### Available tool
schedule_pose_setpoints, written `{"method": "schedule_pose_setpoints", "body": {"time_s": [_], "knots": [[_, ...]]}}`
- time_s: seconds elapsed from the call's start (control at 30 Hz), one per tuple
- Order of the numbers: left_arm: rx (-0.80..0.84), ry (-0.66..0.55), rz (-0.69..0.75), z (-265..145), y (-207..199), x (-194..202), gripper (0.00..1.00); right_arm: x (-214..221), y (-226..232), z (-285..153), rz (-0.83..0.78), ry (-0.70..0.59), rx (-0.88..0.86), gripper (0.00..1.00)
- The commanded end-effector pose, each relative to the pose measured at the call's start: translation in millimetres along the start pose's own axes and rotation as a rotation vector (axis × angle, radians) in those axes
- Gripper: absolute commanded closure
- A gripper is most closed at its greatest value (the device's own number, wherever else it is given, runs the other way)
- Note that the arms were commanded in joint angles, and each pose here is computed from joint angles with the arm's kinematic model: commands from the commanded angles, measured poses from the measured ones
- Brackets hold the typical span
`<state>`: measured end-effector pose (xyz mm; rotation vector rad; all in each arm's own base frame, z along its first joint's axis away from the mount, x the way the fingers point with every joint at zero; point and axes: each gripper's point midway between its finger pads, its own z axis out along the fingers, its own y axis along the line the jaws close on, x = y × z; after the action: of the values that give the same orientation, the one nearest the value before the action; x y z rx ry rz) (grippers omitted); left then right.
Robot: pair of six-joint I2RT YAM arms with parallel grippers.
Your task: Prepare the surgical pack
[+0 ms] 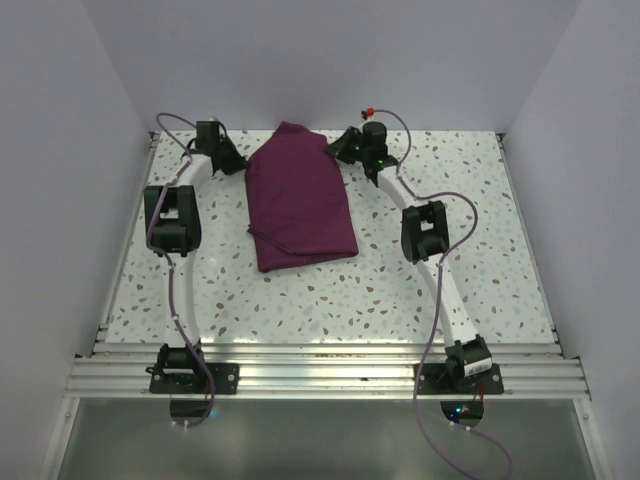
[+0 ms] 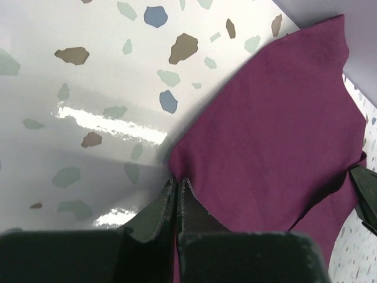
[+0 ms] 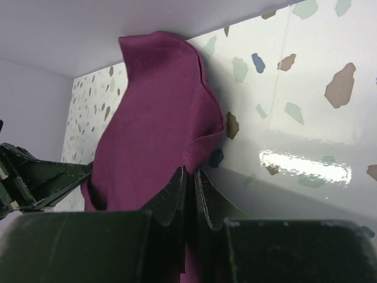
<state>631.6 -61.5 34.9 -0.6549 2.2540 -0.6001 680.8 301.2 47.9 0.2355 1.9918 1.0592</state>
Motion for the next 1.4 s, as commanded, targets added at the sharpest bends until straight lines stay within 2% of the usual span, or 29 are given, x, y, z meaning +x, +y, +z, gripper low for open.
{"method": "schedule_pose_setpoints", "body": {"time_s": [0.0, 0.27, 0.43, 0.5, 0.67, 0.87, 1.1, 1.37], "knots": [[0.064, -0.082, 0.081, -58, -50, -45, 1.00, -64, 95, -38, -0.028, -0.051, -0.151, 1.00], [0.074, -0.050, 0.096, -96, -61, -37, 1.00, -67, 117, -71, -0.003, 0.056, -0.172, 1.00], [0.065, -0.036, 0.103, -127, -61, -27, 1.00, -52, 122, -93, 0.010, 0.143, -0.154, 1.00], [0.076, -0.015, 0.120, -141, -71, -9, 1.00, -56, 138, -110, -0.008, 0.148, -0.173, 1.00], [0.085, 0.017, 0.143, -164, -76, 17, 1.00, -35, 132, -132, 0.018, 0.216, -0.131, 1.00], [0.066, 0.062, 0.147, -191, -65, 52, 1.00, -21, 136, -159, 0.025, 0.264, -0.112, 1.00], [0.044, 0.062, 0.164, -226, -53, 70, 1.00, 1, 136, -190, 0.025, 0.334, -0.084, 1.00], [0.028, 0.102, 0.157, -242, -34, 100, 1.00, 26, 128, -220, 0.021, 0.393, -0.041, 1.00]]}}
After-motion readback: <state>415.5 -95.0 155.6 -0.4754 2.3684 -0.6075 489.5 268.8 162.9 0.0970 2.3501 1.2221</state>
